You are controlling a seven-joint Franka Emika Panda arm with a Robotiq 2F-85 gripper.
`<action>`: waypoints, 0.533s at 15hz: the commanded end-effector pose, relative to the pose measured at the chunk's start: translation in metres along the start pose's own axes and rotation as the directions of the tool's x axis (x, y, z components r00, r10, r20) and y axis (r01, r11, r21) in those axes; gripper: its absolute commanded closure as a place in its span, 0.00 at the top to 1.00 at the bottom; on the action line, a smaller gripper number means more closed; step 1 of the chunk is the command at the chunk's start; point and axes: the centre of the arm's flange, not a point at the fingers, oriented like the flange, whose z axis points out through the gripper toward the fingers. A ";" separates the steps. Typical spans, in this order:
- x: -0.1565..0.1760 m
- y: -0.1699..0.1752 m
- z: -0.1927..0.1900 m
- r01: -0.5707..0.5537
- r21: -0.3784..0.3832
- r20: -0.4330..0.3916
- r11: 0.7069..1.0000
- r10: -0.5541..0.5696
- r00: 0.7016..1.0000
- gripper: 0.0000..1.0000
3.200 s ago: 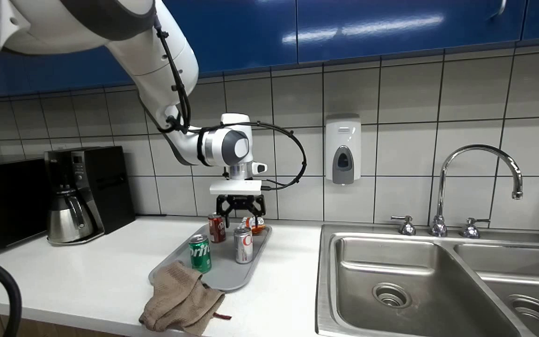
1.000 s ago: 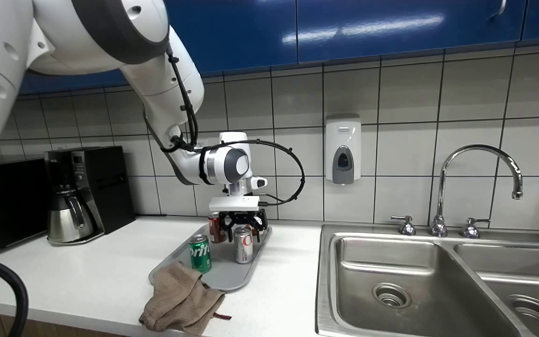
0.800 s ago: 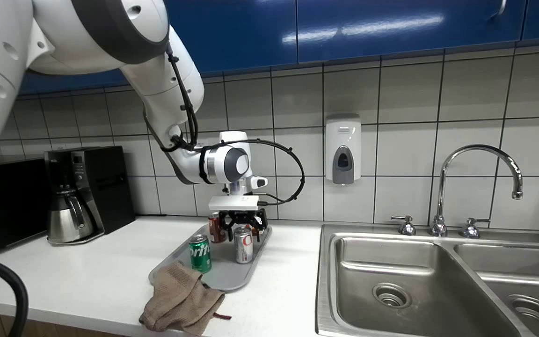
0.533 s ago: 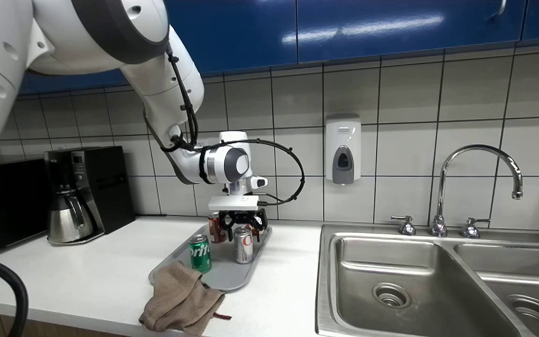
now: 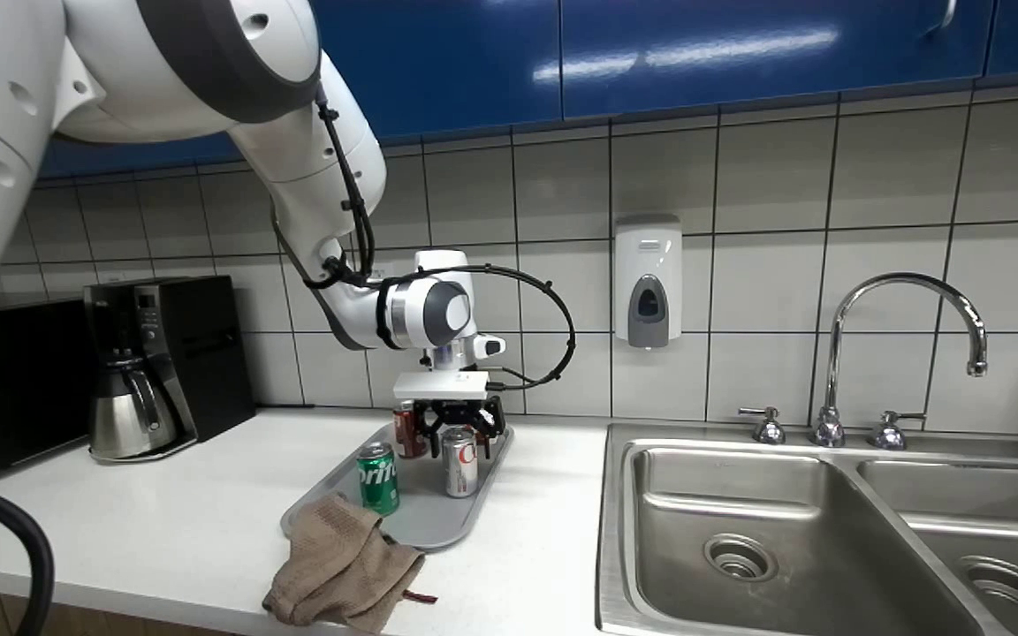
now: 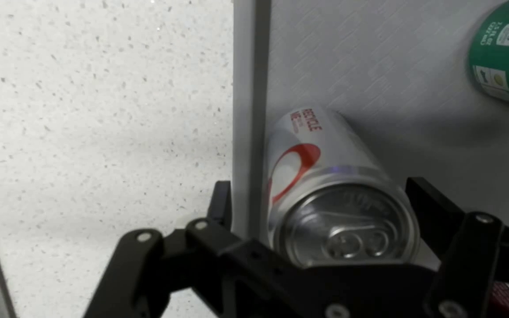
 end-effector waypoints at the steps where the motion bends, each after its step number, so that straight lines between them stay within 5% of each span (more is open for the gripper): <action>1: 0.000 0.000 -0.005 0.011 0.000 0.000 1.000 -0.011 1.000 1.00; 8: -0.005 -0.001 -0.009 0.023 0.009 0.013 1.000 -0.023 1.000 1.00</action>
